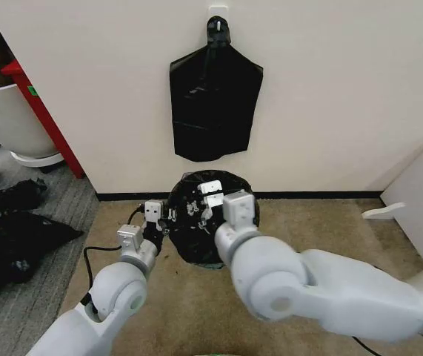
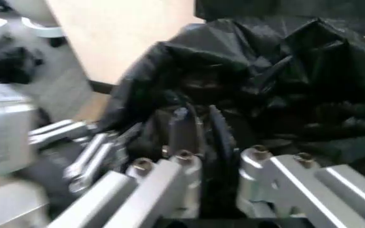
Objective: Place the garbage bag over the trash bin.
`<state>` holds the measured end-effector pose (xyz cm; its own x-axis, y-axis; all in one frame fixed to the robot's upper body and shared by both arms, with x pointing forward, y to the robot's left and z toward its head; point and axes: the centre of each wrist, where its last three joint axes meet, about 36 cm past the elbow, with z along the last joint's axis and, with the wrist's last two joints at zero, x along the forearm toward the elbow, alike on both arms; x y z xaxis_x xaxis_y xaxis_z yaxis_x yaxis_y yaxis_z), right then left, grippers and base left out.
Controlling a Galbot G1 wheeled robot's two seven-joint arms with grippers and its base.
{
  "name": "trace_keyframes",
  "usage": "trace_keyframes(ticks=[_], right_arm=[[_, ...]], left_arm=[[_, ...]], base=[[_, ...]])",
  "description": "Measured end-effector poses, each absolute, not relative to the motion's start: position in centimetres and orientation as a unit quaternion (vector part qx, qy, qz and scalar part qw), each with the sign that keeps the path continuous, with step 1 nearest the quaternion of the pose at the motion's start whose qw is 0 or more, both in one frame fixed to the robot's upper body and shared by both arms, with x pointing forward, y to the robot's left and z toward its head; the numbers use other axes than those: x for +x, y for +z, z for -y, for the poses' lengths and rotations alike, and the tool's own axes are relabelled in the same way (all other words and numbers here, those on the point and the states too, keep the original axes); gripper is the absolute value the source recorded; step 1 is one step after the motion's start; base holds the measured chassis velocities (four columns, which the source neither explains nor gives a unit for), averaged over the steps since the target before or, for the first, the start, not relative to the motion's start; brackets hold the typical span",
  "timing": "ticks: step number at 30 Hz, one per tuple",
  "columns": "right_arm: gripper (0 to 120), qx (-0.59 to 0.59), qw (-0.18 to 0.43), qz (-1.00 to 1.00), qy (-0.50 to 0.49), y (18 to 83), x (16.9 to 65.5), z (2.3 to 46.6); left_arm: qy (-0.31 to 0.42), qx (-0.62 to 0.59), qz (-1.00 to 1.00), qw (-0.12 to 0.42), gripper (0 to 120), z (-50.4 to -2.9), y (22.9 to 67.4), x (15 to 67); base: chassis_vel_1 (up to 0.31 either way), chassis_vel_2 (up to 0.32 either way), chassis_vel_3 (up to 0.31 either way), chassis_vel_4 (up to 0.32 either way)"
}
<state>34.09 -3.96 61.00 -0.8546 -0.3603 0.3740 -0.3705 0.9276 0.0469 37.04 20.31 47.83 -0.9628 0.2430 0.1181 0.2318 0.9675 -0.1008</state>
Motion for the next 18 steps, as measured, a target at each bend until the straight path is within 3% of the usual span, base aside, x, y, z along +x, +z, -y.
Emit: trace_keyframes(ticks=[1,18], right_arm=[[0,0.179,0.190,0.965,0.022,60.6,34.5,3.5],[0,0.074,0.209,0.973,0.061,56.1,39.2,0.7]], left_arm=[[0.042,-0.119,0.990,0.063,0,-20.3,47.8,37.0],[0.033,-0.127,0.991,0.041,0,-20.2,47.7,35.6]], base=[[0.000,0.000,0.000,0.000],[0.000,0.000,0.000,0.000]])
